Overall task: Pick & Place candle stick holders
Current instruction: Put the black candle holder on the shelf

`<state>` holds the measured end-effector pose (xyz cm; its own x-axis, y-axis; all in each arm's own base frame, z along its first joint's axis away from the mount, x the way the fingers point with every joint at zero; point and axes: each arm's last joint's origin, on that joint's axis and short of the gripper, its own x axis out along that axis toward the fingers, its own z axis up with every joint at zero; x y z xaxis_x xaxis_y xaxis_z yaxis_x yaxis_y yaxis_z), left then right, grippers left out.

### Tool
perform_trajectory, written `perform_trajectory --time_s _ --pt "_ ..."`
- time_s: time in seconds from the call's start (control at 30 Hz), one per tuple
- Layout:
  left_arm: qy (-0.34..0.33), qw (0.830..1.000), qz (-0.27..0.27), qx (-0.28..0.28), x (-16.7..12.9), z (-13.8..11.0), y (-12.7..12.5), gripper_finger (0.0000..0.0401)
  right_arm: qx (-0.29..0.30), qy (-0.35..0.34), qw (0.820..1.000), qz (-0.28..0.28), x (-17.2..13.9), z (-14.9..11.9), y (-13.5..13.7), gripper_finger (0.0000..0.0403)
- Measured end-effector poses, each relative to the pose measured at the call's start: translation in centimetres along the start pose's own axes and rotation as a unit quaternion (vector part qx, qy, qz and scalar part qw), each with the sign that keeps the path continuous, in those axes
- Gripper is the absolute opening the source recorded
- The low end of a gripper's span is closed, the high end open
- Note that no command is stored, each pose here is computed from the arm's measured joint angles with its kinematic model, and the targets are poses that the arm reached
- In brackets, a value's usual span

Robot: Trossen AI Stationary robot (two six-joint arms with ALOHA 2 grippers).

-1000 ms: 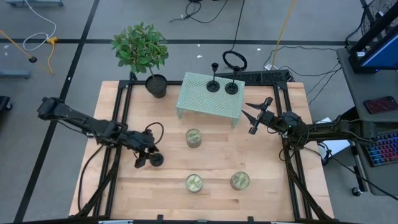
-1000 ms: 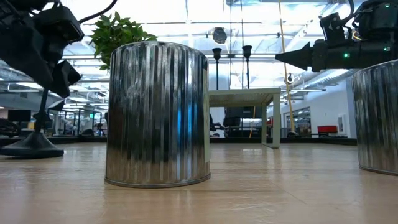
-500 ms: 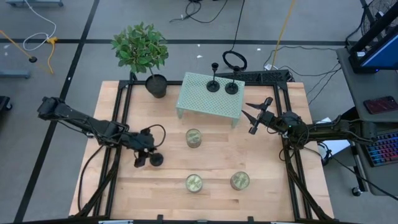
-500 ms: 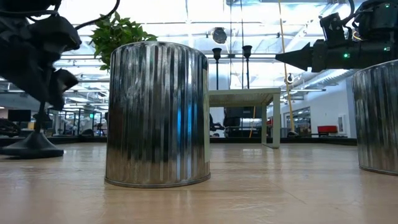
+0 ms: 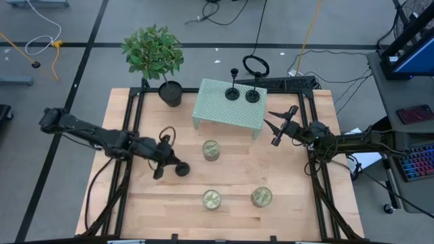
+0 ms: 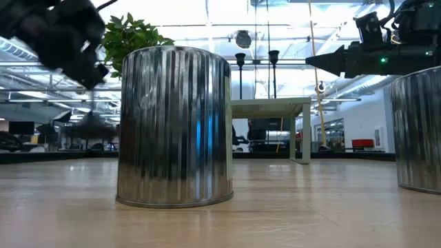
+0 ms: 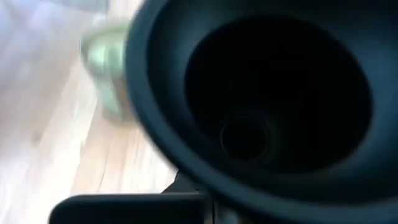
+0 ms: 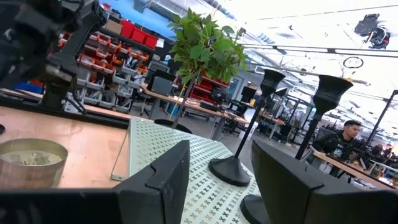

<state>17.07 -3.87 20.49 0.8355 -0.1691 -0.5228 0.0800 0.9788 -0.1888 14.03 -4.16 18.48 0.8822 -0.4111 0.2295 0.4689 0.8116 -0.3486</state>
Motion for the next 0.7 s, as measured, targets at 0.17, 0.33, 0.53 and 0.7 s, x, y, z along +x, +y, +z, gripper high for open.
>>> perform_trajectory --time_s 0.17,0.33,0.53,0.7 --pt "-0.073 0.997 0.015 -0.018 -1.2 3.9 0.4 0.0013 0.0 0.0 1.0 0.0 0.0 0.0 0.0 0.0164" --pt "-0.091 0.988 0.121 0.002 -1.0 7.5 1.7 0.0021 0.0 0.0 1.0 0.0 0.0 0.0 0.0 0.0164" --pt "-0.1 0.971 0.217 -0.005 1.0 12.9 4.3 0.0013 0.002 -0.001 1.0 0.0 0.0 0.0 0.0 0.0164" --pt "-0.125 0.95 0.283 -0.045 1.8 17.0 7.6 0.0019 0.002 -0.001 1.0 -0.001 0.0 0.0 0.0 0.0164"
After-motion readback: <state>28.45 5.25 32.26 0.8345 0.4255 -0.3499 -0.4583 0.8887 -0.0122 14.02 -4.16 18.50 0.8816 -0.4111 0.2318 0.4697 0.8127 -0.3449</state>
